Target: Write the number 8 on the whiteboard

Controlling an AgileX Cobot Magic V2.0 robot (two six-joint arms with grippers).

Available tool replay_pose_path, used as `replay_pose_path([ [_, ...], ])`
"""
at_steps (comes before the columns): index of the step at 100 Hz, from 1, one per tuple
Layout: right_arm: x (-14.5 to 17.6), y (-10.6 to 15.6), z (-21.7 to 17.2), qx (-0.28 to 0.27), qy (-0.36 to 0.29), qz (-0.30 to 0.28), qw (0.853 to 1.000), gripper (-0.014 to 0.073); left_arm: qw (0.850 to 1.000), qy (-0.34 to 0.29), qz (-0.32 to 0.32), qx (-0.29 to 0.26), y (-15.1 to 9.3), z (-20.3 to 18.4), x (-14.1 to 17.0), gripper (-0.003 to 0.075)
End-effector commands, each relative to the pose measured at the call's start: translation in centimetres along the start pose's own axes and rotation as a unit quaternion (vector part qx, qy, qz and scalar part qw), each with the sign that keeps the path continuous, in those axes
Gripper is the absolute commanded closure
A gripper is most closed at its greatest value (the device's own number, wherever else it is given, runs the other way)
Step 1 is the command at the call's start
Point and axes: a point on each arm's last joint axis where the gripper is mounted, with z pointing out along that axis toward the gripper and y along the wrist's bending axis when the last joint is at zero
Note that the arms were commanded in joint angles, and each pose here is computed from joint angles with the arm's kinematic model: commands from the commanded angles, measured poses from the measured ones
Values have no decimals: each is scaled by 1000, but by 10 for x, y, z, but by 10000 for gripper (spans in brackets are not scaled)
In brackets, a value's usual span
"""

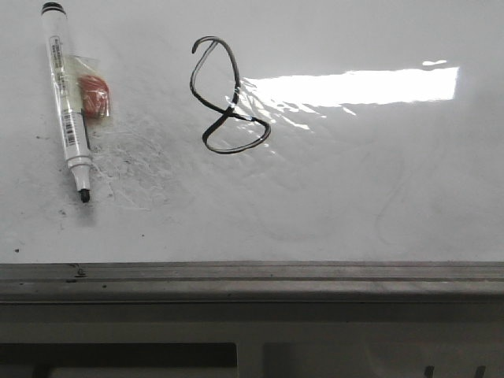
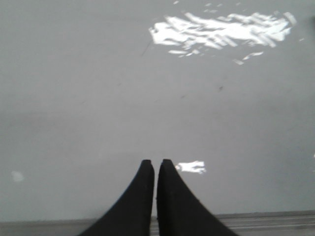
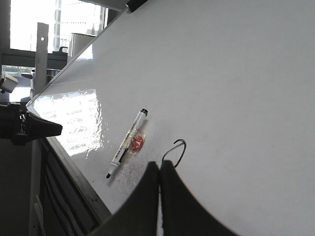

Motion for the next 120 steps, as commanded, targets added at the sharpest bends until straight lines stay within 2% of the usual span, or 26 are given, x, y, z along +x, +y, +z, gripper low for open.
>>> replay_pose_path([
  [1,-13,0,0,-5,-37,-11,999,658,1000,0,-4,-26,4,1,11,741],
  [9,-13,0,0,-5,-37,-11,999,658,999,29,-2,-43,6,1,16,741],
  [22,-13,0,0,-5,-37,-11,999,658,998,27,16,-52,7,1,16,741],
  [96,-12,0,0,-5,-37,-11,999,658,998,17,17,-51,7,1,14,741],
  [105,-9,-1,0,-1,-19,-37,999,658,998,17,17,-51,7,1,14,741],
  [108,-6,0,1,-1,-11,-29,1000,658,998,17,17,-51,7,1,14,741],
  [113,-1,3,2,-4,-3,27,1000,658,998,17,17,-51,7,1,14,741],
  [120,5,4,4,19,-14,47,999,658,998,17,17,-51,7,1,14,741],
])
